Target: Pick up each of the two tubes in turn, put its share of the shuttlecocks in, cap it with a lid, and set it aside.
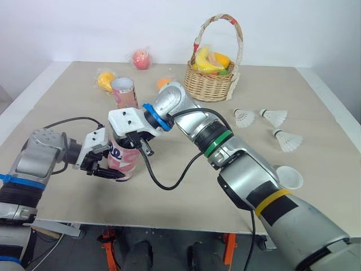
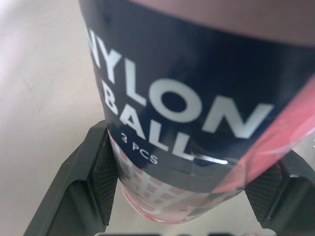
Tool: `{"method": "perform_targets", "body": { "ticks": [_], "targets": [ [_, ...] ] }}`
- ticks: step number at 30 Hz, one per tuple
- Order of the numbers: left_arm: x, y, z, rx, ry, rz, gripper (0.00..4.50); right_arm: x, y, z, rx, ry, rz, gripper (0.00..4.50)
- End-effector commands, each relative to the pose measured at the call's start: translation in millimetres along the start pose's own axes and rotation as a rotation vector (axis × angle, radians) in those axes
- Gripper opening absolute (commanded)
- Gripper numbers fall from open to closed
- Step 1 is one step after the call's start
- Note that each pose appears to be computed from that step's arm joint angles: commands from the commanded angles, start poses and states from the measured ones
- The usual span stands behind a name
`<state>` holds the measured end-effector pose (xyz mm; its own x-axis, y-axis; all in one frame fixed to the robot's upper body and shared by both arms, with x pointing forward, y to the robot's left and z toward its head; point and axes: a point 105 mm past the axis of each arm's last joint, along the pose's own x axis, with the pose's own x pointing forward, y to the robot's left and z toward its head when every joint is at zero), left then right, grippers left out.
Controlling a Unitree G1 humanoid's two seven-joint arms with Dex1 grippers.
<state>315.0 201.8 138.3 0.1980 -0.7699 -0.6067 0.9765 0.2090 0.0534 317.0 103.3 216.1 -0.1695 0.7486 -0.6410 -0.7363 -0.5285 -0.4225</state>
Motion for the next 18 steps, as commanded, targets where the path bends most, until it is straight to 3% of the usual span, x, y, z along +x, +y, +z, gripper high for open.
{"method": "perform_targets", "body": {
  "ticks": [1,8,15,18],
  "targets": [
    [12,-3,3,0.014,-0.003,-0.028,3.13,-20,-3,24,-0.026,-0.091,0.016,0.02],
    [15,-4,2,0.012,-0.009,-0.032,3.13,-103,4,10,-0.029,-0.09,-0.072,0.02],
    [17,-5,2,0.012,-0.01,-0.038,3.13,-168,22,-9,0.03,-0.088,-0.301,0.02],
    [18,-5,2,0.014,-0.014,-0.042,3.13,-189,43,-30,0.145,-0.092,-0.41,1.08]
  ]
}}
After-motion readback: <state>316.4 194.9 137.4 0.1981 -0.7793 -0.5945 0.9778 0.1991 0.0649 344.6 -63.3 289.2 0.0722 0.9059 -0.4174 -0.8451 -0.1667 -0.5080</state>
